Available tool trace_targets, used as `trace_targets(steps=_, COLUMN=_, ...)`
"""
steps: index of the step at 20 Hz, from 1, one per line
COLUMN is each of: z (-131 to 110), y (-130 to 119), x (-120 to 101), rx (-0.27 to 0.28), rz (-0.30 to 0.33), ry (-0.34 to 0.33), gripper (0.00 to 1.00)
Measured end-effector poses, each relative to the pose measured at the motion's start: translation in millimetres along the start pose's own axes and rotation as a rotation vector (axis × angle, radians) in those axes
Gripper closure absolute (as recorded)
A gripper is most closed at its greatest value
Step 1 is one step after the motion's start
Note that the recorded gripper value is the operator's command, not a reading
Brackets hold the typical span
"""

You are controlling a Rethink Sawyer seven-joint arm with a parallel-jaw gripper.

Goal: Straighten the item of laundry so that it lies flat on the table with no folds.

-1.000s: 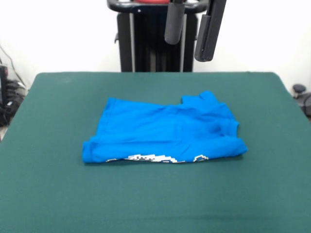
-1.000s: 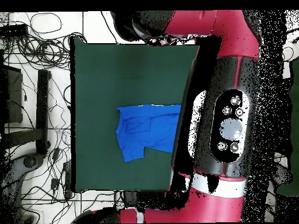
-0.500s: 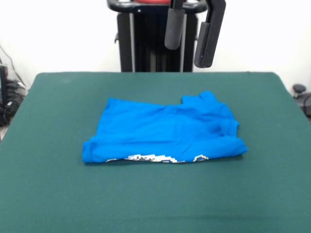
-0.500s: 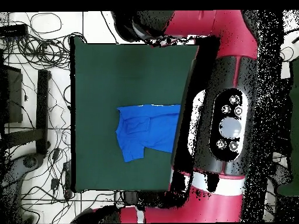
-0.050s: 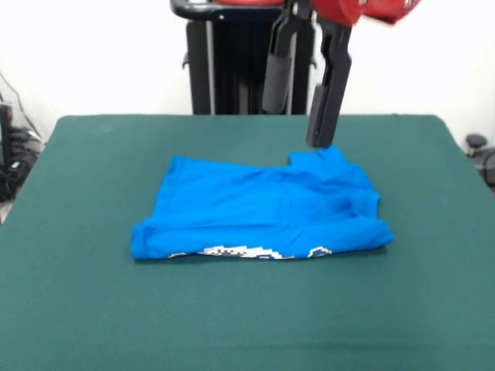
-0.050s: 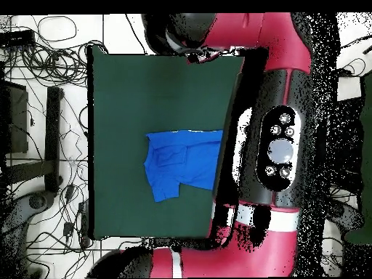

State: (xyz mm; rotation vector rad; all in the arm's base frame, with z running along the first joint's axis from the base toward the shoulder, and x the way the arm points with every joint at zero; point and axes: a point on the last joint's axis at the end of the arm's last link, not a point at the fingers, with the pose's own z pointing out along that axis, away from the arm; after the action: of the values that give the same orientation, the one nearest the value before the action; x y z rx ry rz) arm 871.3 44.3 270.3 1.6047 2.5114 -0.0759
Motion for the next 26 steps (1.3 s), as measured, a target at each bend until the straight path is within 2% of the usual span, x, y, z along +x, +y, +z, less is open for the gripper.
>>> trace_targets(steps=17, z=46, y=-10, x=14, rx=0.063, rz=-0.012, ry=0.041, gripper=0.0)
trace_targets(steps=26, z=55, y=-14, x=19, rx=0.081, rz=-0.016, ry=0.053, gripper=0.0)
